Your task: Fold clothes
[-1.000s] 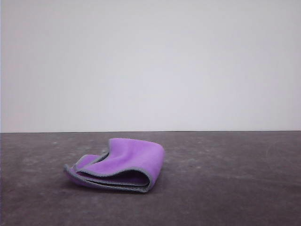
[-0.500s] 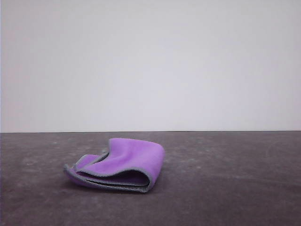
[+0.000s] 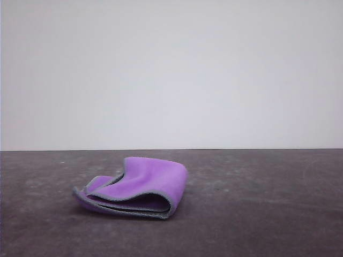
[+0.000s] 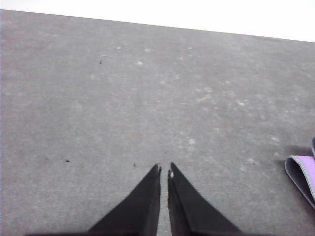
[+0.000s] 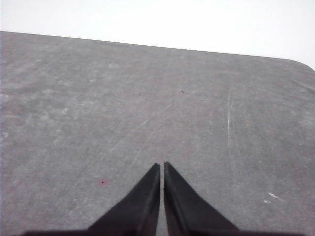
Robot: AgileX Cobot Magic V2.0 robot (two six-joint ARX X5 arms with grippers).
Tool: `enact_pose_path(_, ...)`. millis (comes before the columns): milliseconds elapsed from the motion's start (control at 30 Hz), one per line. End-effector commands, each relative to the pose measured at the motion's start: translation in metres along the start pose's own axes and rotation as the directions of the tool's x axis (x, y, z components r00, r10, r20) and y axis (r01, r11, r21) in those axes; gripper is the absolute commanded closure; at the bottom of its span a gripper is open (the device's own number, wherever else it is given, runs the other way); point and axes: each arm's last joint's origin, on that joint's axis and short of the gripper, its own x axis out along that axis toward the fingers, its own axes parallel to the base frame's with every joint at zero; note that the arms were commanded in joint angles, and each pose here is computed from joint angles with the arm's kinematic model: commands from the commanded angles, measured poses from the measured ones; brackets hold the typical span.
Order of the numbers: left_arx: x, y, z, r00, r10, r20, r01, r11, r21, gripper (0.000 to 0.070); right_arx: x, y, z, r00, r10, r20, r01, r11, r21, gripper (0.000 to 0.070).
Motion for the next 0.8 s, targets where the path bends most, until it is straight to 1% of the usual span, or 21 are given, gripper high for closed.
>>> enact_pose_path(0,0.0023,0.0009,-0.0066,1.000,0.004,-0.026,-0.004,1.000,-0.001,0.0684,0.0004,0.0000,-0.0003,1.000,-0.002,0.008,0.002,1.000,0.010,0.0688)
enact_pose_path(767,0.0023,0.0008,-0.0065,1.000,0.004,-0.026,-0.004,1.000,-0.001,0.0684,0.0004,0.0000,-0.0003,1.000,-0.002,0.008,0.002,1.000,0.010,0.0688)
